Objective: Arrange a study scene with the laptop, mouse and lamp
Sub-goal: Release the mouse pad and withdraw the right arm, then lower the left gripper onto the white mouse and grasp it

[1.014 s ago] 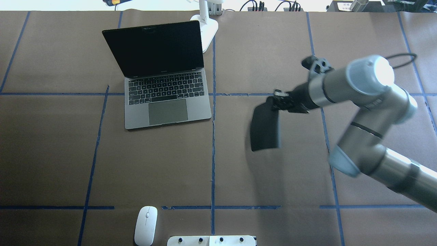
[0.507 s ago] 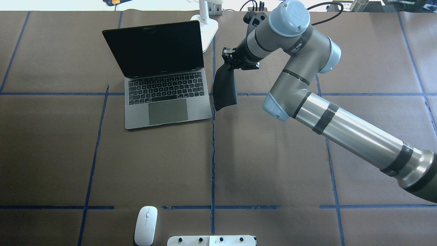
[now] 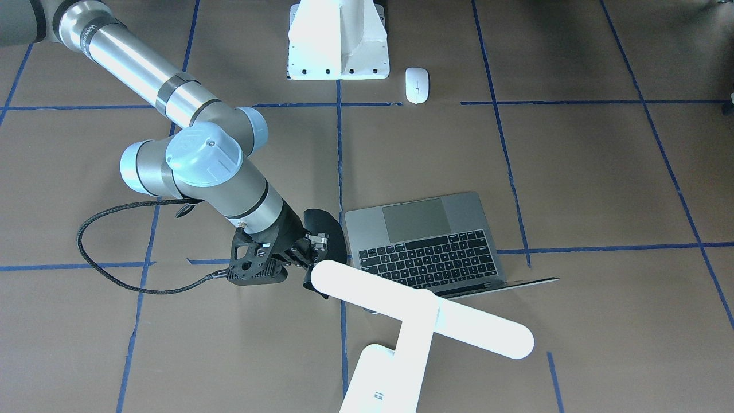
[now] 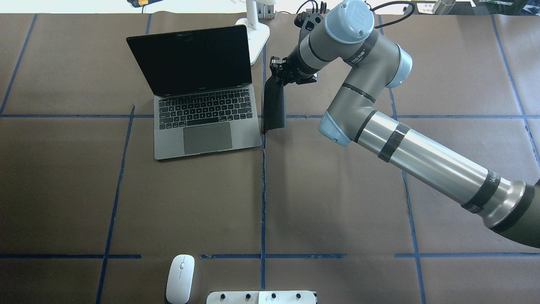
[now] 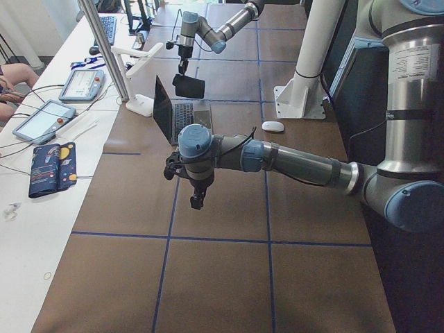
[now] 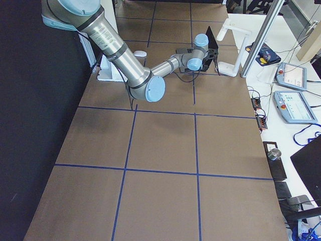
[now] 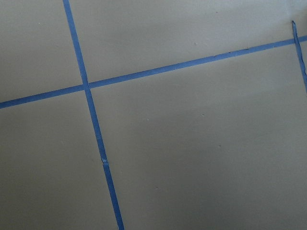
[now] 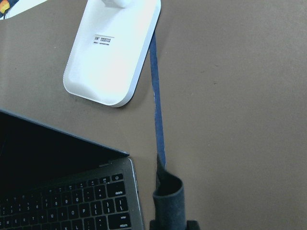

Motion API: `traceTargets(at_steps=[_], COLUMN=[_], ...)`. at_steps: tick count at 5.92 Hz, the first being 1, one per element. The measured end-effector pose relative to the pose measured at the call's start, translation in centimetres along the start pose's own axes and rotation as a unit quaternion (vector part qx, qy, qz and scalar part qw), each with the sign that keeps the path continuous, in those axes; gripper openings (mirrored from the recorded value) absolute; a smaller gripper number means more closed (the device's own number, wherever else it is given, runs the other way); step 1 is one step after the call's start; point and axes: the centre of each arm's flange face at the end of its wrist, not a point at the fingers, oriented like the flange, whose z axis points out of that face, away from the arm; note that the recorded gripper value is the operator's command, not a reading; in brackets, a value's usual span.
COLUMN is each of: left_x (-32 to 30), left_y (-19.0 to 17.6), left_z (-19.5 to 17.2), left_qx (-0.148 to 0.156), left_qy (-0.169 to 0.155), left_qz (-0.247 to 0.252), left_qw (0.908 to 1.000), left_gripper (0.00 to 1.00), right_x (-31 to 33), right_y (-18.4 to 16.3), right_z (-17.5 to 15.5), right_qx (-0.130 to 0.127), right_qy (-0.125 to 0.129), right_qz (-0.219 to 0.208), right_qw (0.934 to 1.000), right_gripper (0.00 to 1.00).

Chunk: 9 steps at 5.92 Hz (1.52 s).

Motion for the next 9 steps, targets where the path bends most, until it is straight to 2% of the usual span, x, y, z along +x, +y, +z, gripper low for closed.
traceTargets(at_steps=[2, 3, 5, 6, 7, 8, 9], left_x=[0.4, 1.3, 6.0, 10.2, 15.6, 21.0, 26.4], left_y=[-0.1, -0.3, -0.9, -1.2, -1.1, -0.4, 0.8], left_z=[-0.3, -0.8, -2.4, -2.3, -1.7, -0.7, 1.0], left_qx=[0.004, 0.01, 0.026, 0.026, 0.02, 0.009, -0.002], left_qy=[0.006, 0.007, 0.009, 0.015, 0.024, 0.022, 0.007], left_qz=[0.003, 0.012, 0.042, 0.032, 0.014, -0.005, -0.022], left_qw=[1.0, 0.9998, 0.9987, 0.999, 0.9994, 0.9997, 0.9997], left_gripper=[1.0, 1.0, 1.0, 1.0, 1.0, 1.0, 1.0], right_x=[1.0, 3.3, 13.2, 18.4, 23.7, 29.6, 36.9], right_y=[-0.5, -1.9, -4.9, -5.1, -4.3, -2.9, -0.7], right_z=[-0.1, -1.2, -5.9, -9.3, -13.8, -19.4, -25.7], right_qx=[-0.003, -0.017, -0.05, -0.061, -0.073, -0.092, -0.115], right_qy=[0.004, 0.009, 0.034, 0.058, 0.092, 0.131, 0.161], right_qz=[-0.024, -0.033, -0.062, -0.092, -0.134, -0.181, -0.229], right_qw=[0.9997, 0.9993, 0.9962, 0.9922, 0.984, 0.9703, 0.9532], right_gripper=[1.0, 1.0, 1.0, 1.0, 1.0, 1.0, 1.0])
